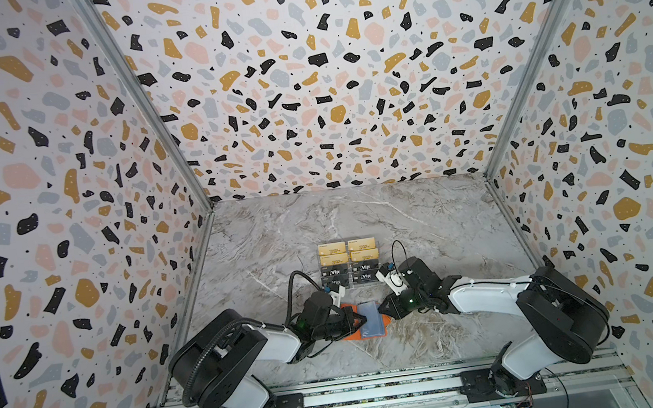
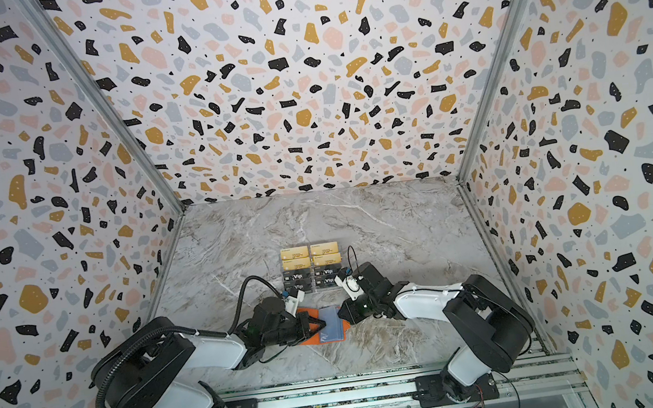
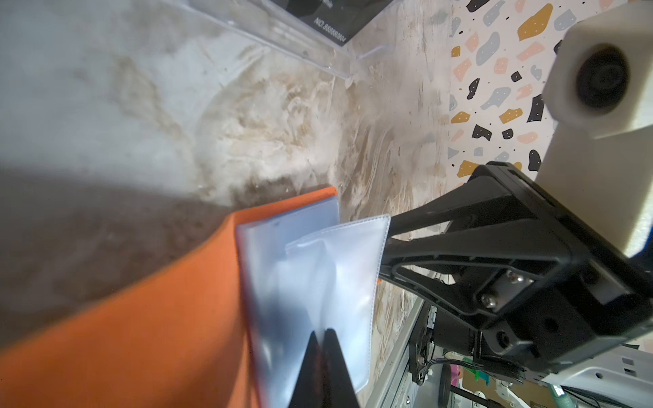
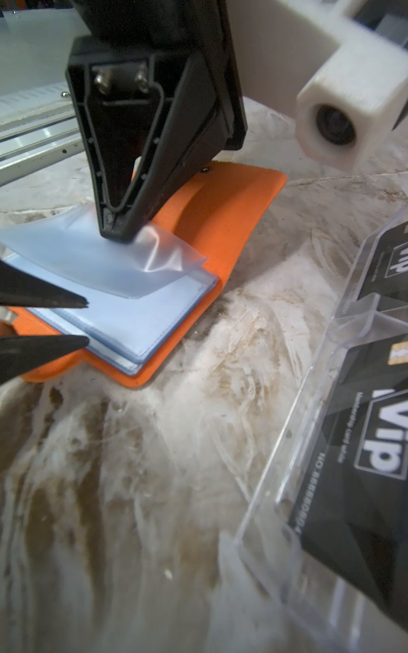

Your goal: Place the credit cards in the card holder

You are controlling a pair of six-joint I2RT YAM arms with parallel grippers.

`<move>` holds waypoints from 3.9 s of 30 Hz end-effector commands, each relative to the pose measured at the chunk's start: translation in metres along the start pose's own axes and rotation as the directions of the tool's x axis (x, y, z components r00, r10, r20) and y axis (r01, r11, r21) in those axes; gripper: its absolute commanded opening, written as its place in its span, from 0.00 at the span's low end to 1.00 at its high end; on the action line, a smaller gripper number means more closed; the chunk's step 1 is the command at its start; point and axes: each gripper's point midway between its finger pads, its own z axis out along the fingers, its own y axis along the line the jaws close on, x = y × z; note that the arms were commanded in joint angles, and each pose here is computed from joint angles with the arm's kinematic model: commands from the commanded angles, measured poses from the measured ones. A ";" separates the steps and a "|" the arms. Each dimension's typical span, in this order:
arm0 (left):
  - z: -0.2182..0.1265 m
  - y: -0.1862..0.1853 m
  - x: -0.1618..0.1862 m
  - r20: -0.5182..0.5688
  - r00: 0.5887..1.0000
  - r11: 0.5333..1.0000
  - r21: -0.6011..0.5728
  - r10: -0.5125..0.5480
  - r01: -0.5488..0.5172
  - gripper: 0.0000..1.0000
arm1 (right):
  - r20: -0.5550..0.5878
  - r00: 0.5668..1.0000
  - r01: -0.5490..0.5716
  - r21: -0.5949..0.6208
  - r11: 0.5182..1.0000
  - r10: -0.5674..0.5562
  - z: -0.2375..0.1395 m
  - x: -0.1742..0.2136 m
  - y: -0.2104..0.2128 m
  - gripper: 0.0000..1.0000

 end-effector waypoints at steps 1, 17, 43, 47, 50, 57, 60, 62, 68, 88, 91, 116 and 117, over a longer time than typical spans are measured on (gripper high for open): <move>-0.003 -0.011 -0.002 0.005 0.999 0.998 0.046 0.034 -0.034 0.00 | -0.014 1.000 0.022 -0.036 0.999 -0.022 0.002 0.004 0.007 0.17; -0.004 -0.013 0.000 -0.008 0.999 0.998 0.050 0.037 -0.037 0.24 | -0.032 0.997 0.062 -0.111 0.992 -0.066 0.013 0.006 0.028 0.17; -0.074 0.000 -0.055 0.099 0.960 0.898 -0.390 0.261 -0.204 0.60 | -0.031 0.993 0.107 -0.118 0.987 -0.112 0.031 -0.007 0.061 0.31; -0.064 0.004 -0.044 0.059 0.966 0.912 -0.349 0.250 -0.214 0.62 | -0.044 0.992 0.114 -0.095 0.989 -0.119 0.040 -0.006 0.060 0.29; -0.060 0.010 -0.039 0.050 0.971 0.919 -0.337 0.235 -0.205 0.62 | -0.053 0.991 0.114 -0.079 0.990 -0.119 0.044 -0.005 0.058 0.28; -0.054 0.029 -0.024 0.019 0.982 0.927 -0.333 0.188 -0.171 0.56 | -0.068 0.990 0.116 -0.064 0.991 -0.120 0.048 -0.001 0.055 0.26; -0.051 0.035 -0.019 0.019 0.987 0.933 -0.328 0.162 -0.147 0.44 | -0.071 0.990 0.118 -0.066 0.991 -0.123 0.049 0.000 0.056 0.25; -0.050 0.035 -0.016 0.022 0.989 0.942 -0.308 0.145 -0.131 0.35 | -0.077 0.989 0.120 -0.060 0.991 -0.124 0.049 0.001 0.054 0.25; -0.054 0.035 -0.009 0.050 0.995 0.961 -0.268 0.085 -0.068 0.25 | -0.091 0.988 0.124 -0.053 0.991 -0.128 0.050 0.006 0.051 0.24; -0.053 -0.011 -0.033 0.097 0.980 0.974 -0.161 0.174 -0.157 0.22 | -0.143 0.979 0.137 -0.050 0.989 -0.143 0.055 0.018 0.045 0.23; -0.044 -0.003 -0.031 0.072 0.980 0.971 -0.172 0.183 -0.169 0.20 | -0.140 0.980 0.136 -0.054 0.989 -0.143 0.054 0.018 0.047 0.23; -0.043 0.055 -0.004 0.010 0.992 0.943 -0.311 0.124 -0.114 0.14 | 0.013 0.964 0.266 -0.023 0.964 -0.265 0.005 -0.059 0.054 0.24; -0.043 0.056 -0.004 0.010 0.992 0.942 -0.315 0.124 -0.115 0.14 | 0.017 0.959 0.283 -0.017 0.959 -0.282 0.003 -0.065 0.054 0.26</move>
